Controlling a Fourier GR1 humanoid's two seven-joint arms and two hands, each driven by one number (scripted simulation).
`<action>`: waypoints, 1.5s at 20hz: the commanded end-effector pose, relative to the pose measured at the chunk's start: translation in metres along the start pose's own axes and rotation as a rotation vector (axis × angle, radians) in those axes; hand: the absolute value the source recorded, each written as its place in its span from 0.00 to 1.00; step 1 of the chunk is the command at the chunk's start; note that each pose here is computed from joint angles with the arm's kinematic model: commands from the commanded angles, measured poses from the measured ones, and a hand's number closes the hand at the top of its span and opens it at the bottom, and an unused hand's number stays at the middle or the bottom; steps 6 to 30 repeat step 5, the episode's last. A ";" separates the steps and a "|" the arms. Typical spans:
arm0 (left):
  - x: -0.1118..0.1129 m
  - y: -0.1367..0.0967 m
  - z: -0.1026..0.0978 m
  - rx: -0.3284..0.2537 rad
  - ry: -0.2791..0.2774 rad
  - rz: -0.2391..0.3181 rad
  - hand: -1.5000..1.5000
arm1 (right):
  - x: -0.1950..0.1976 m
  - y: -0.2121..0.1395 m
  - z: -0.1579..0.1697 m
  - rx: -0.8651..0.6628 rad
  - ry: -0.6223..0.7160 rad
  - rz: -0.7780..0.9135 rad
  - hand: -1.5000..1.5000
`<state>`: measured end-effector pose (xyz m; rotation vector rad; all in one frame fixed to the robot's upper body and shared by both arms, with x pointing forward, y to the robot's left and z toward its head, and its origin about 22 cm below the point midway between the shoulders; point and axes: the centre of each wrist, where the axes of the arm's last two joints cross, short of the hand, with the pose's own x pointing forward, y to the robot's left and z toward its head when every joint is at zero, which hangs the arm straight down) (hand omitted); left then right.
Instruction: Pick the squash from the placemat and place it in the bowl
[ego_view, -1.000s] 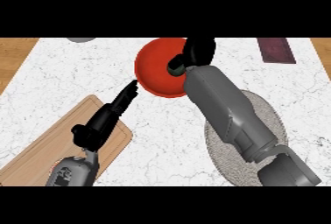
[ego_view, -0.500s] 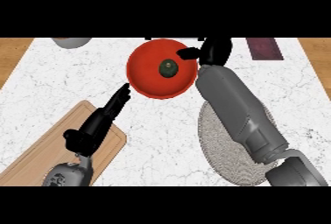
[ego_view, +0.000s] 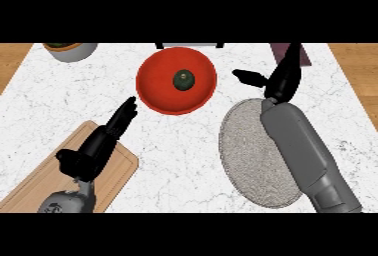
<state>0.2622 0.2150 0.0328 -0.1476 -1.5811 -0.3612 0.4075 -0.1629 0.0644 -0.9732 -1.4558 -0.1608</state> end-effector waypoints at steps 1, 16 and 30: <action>0.002 0.005 0.008 0.014 -0.013 -0.009 0.50 | -0.037 -0.047 0.001 0.011 0.003 -0.037 0.00; 0.002 0.002 -0.006 -0.006 -0.016 -0.007 0.50 | -0.068 -0.091 0.007 0.042 -0.018 -0.068 0.00; 0.002 0.002 -0.006 -0.006 -0.016 -0.007 0.50 | -0.068 -0.091 0.007 0.042 -0.018 -0.068 0.00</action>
